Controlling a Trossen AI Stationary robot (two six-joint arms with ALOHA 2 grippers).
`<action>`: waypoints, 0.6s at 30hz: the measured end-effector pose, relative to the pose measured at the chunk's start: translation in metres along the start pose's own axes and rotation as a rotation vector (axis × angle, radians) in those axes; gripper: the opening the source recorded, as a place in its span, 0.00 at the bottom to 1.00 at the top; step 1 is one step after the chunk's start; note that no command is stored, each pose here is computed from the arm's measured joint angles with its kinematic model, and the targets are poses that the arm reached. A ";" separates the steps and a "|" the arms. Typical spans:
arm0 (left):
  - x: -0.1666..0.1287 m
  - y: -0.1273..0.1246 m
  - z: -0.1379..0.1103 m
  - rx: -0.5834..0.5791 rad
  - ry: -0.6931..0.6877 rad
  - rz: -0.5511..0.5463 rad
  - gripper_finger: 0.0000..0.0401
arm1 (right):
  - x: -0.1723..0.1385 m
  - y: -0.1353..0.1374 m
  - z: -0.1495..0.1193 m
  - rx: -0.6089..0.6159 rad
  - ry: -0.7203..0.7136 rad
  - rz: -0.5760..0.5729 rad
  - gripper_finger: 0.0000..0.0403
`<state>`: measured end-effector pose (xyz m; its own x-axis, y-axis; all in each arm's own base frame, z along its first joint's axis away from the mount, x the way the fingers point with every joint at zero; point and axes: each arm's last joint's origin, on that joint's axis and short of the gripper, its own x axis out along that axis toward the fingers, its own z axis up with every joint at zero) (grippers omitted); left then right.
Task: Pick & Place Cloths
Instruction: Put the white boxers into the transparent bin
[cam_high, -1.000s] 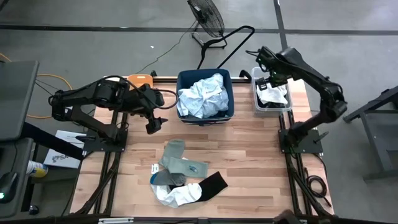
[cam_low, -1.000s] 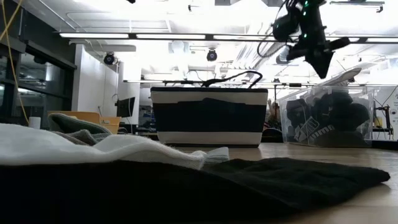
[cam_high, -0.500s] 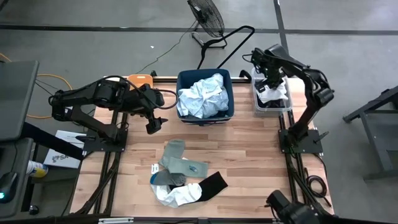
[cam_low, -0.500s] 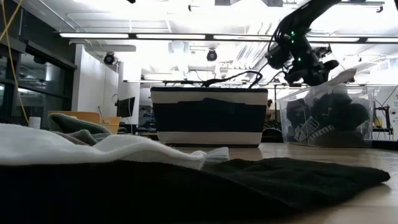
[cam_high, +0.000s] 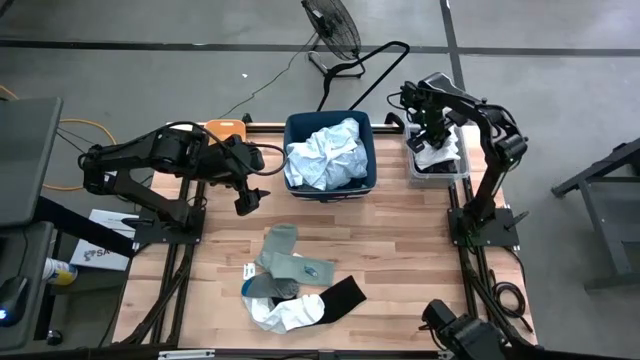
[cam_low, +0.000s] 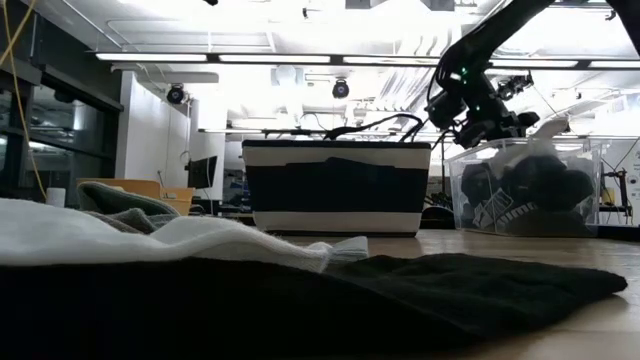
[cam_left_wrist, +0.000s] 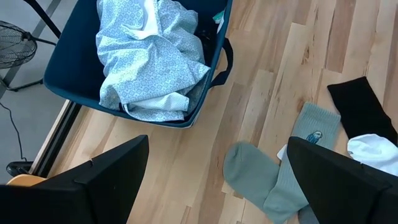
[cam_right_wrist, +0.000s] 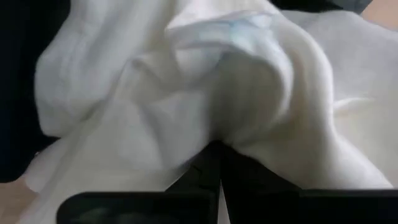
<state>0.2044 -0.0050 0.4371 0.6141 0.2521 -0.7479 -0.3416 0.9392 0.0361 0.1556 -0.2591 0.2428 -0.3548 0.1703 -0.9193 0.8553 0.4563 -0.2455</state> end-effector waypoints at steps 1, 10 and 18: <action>0.000 0.000 0.000 0.000 0.000 0.000 0.94 | -0.001 0.000 -0.001 0.002 -0.005 0.000 0.01; 0.000 0.000 0.000 -0.001 0.000 0.000 0.94 | -0.025 -0.009 -0.028 0.046 -0.127 0.030 0.01; 0.000 0.000 0.000 0.000 0.000 0.000 0.94 | -0.048 -0.017 -0.057 0.157 -0.288 0.098 0.12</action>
<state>0.2044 -0.0050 0.4371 0.6141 0.2521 -0.7479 -0.3417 0.9391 0.0360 0.1364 -0.2255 0.3084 -0.1657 -0.0573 -0.9845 0.9358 0.3058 -0.1753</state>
